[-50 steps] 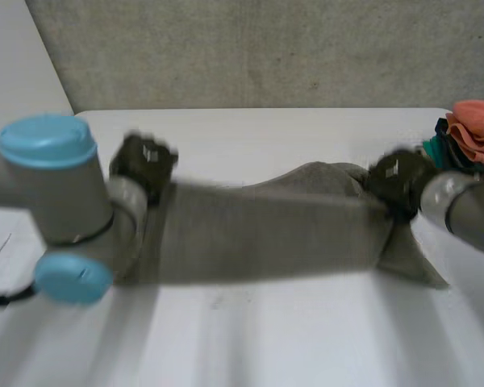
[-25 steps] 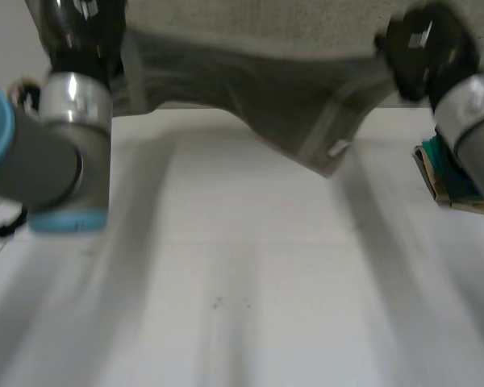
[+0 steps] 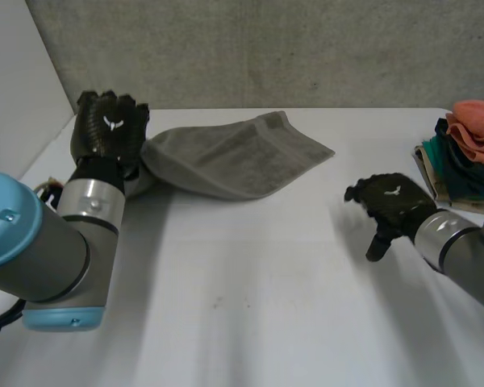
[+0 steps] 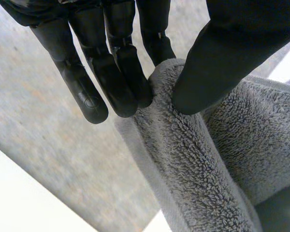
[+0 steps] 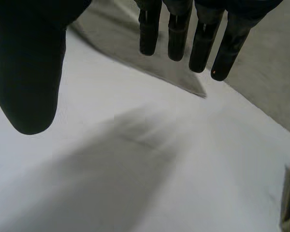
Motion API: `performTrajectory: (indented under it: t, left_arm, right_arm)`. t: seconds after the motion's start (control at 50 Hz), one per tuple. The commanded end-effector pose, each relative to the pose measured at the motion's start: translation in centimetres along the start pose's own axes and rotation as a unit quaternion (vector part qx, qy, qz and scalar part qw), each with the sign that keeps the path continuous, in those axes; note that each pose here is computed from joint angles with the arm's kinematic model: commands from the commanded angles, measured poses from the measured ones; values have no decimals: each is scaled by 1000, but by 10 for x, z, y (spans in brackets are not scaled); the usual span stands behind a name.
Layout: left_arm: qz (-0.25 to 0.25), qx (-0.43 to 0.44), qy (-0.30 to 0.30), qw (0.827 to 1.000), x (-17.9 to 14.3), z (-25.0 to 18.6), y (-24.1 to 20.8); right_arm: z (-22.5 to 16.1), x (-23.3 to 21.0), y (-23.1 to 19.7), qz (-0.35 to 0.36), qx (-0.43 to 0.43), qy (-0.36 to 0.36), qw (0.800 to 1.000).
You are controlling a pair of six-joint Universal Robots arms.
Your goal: Fold the laundry.
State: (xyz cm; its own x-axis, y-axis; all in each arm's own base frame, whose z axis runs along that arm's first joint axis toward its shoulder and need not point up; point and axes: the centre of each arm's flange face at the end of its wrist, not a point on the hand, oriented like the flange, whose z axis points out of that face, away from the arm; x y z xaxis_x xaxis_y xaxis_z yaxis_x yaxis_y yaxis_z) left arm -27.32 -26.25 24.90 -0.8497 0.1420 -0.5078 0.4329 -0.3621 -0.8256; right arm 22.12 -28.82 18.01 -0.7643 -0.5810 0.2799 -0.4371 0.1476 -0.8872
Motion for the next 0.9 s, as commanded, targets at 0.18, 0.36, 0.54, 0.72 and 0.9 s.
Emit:
performTrajectory:
  t: [0.18, 0.36, 0.54, 0.72, 0.9]
  left_arm:
    - [-31, 95, 8, 995, -3, -15, -79]
    - [-46, 140, -6, 989, -25, -31, -120]
    - [-60, 178, -21, 982, -52, -54, -154]
    - [-69, 204, -35, 976, -74, -75, -175]
    - [-65, 202, -40, 976, -78, -73, -175]
  right_arm:
    - [8, 13, -20, 104, 60, 25, 992]
    - [55, -16, -39, 192, 116, -32, 974]
    - [120, -35, -35, 181, 160, -36, 970]
    - [158, -33, -12, 179, 157, -14, 971]
    - [128, -26, -28, 141, 136, -62, 979]
